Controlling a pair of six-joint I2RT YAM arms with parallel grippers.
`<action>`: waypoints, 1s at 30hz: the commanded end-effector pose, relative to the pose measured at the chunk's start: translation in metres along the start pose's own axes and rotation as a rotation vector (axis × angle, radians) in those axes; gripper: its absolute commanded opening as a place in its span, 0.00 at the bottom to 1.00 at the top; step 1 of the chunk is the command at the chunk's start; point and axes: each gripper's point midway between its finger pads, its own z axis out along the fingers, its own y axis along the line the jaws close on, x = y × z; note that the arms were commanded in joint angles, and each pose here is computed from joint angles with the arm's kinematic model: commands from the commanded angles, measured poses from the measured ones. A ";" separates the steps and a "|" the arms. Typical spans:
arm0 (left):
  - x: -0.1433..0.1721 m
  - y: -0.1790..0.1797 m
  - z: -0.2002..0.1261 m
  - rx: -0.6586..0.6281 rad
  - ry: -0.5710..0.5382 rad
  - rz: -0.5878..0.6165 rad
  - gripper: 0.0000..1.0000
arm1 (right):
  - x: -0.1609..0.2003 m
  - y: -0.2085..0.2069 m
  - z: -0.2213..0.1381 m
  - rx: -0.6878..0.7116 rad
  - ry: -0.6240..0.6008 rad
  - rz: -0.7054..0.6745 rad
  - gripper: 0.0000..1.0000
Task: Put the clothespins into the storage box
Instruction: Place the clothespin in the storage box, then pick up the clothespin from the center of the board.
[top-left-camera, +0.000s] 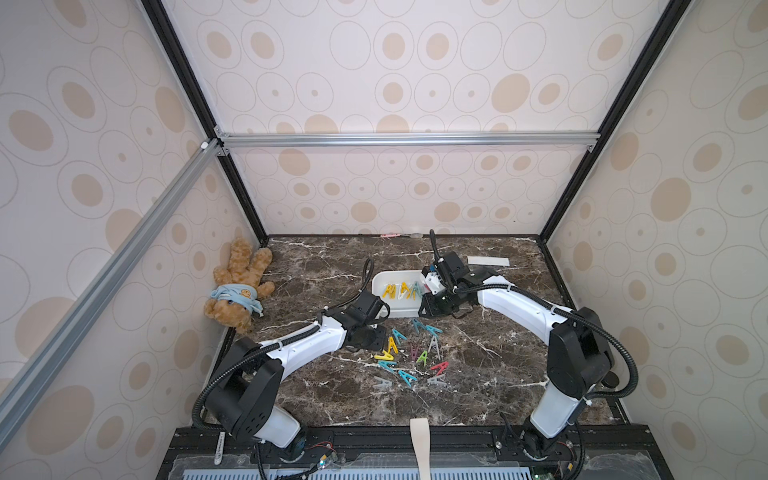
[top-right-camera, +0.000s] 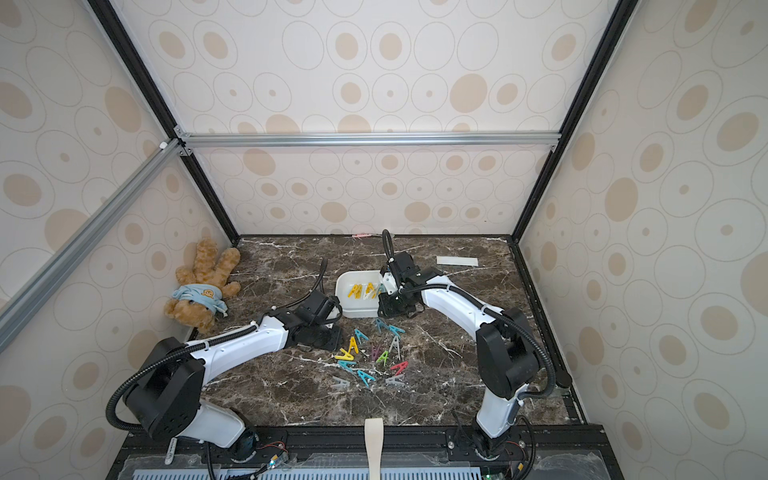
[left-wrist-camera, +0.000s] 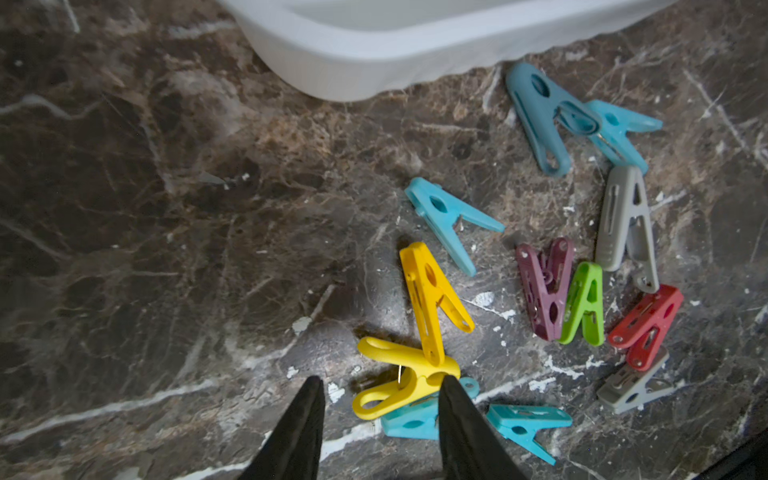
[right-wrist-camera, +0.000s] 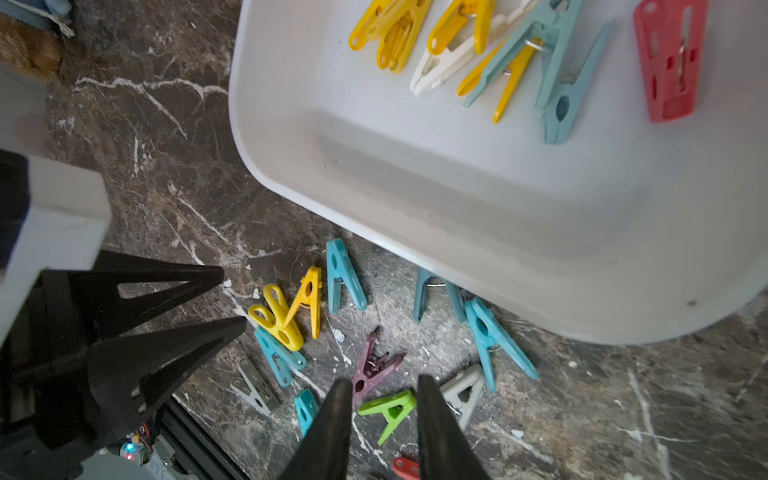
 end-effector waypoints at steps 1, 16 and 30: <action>0.019 0.002 0.005 -0.040 0.046 -0.018 0.45 | -0.011 0.010 -0.014 -0.027 -0.063 -0.013 0.29; 0.014 -0.001 0.027 -0.041 0.078 -0.082 0.42 | -0.001 0.002 -0.003 -0.011 -0.038 -0.029 0.29; 0.010 -0.008 0.037 0.001 0.088 -0.114 0.39 | 0.010 -0.005 -0.001 0.008 -0.019 -0.046 0.29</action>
